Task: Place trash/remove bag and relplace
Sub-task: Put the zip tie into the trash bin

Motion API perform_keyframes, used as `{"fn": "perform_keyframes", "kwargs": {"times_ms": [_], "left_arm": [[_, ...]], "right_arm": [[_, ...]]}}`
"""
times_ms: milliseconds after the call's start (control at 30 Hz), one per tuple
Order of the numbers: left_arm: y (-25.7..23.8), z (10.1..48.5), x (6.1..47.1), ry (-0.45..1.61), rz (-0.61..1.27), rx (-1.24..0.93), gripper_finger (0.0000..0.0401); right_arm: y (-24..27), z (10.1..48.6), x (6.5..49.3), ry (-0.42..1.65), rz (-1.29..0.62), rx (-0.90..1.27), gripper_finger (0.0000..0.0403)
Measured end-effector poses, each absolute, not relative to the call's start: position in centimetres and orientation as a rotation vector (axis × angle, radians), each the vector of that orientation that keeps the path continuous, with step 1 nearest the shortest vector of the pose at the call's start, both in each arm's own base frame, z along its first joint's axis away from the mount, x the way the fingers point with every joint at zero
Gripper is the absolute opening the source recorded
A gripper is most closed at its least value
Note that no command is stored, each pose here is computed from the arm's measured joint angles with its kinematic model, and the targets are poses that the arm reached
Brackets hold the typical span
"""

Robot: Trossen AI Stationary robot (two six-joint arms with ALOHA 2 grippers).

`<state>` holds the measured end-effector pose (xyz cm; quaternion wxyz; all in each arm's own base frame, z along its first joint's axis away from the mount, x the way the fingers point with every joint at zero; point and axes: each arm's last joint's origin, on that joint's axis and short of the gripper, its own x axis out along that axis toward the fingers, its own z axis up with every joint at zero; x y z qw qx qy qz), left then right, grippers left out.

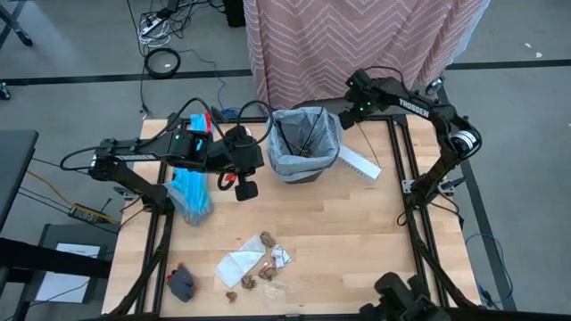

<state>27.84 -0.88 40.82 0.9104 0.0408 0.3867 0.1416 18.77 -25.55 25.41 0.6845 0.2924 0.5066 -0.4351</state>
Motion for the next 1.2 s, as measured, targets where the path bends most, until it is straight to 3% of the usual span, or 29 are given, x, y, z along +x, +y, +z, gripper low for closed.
{"fn": "perform_keyframes", "kwargs": {"times_ms": [267, 400, 567, 967, 1200], "left_arm": [[-0.9, 40.8, 27.8, 0.798, 0.289, 0.086, 0.0006], [-0.9, 40.8, 27.8, 0.8, 0.283, 0.084, 0.0006], [-0.9, 40.8, 27.8, 0.799, 0.283, 0.084, 0.0006], [-0.9, 40.8, 27.9, 0.795, 0.283, 0.084, 0.0006], [-0.9, 40.9, 27.9, 0.791, 0.281, 0.09, 0.0006]], "right_arm": [[-24.5, 24.7, 17.8, 1.365, -0.991, 0.627, 0.0], [-23.9, 26.0, 18.0, 1.288, -1.006, 0.595, 0.0], [-22.3, 30.1, 18.5, 0.989, -1.005, 0.521, 0.0], [-14.7, 43.5, 18.6, 0.011, -0.924, 0.171, 0.0], [-12.1, 45.8, 20.4, -0.188, -0.807, 0.064, 0.0]]}}
